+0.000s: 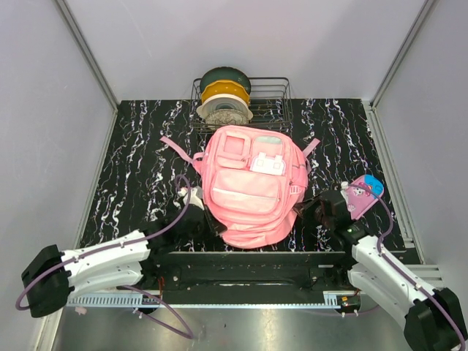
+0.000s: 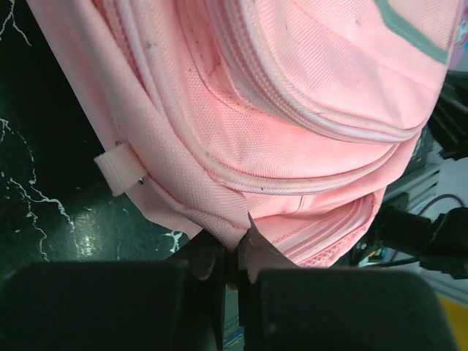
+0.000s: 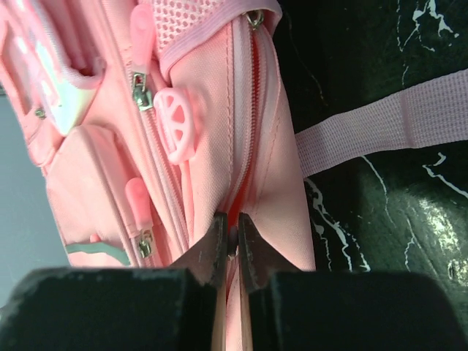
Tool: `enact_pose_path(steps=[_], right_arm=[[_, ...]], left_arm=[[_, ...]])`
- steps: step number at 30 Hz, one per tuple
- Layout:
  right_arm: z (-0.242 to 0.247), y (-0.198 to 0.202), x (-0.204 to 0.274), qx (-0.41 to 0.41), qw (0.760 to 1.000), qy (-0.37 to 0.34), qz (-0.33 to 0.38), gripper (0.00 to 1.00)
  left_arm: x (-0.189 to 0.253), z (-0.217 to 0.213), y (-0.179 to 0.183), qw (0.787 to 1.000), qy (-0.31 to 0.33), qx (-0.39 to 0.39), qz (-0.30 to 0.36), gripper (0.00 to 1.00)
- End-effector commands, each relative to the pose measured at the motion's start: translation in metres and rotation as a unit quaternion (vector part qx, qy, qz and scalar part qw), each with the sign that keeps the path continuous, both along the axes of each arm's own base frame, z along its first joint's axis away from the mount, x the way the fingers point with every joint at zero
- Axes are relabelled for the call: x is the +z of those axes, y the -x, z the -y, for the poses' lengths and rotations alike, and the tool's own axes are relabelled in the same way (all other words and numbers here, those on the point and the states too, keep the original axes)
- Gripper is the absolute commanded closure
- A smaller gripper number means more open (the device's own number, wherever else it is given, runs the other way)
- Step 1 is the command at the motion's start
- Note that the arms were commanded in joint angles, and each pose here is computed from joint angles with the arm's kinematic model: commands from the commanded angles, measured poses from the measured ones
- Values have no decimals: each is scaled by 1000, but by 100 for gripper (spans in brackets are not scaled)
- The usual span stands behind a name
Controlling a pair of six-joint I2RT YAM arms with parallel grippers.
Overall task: Pack the student bag
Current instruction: Zip the student bag at the center of the board.
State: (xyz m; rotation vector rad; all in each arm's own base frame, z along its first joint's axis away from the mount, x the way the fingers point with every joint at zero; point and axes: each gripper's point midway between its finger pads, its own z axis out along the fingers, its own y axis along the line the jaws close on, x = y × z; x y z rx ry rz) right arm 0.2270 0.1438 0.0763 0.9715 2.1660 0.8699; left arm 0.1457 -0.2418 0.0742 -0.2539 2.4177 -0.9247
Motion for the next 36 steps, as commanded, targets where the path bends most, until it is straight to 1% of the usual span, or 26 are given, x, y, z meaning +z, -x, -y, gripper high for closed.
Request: enact_pose_path(steps=[1,4,8,13,20,23,24,29,36], right_arm=[[10,-14,23,-50,997,-19,52,100],[18,-14,23,-73,995,-19,57,100],[19,-18,21,-87,995,-20,48,100],[15,-29,27,-100,992,-44,63,100],[26,-43,33,-128,988,-22,78,100],[27,-47,25,-127,990,-5,67,100],[25,-54,32,-128,988,-12,84,100],[34,-65,30,-140,986,10,87,100],[42,-74,32,-151,984,8,93,100]], left_arm=[[58,3,-27,994,61,38,87,100],[60,-26,-30,992,45,67,96,100],[59,-65,-34,988,35,110,104,100],[53,-94,-24,986,14,129,100,100],[63,-109,-18,984,6,142,110,100],[74,-109,-14,984,12,131,118,100],[76,-109,-13,985,12,125,120,100],[79,-112,-9,985,16,125,121,100],[87,-121,-7,981,16,140,131,100]])
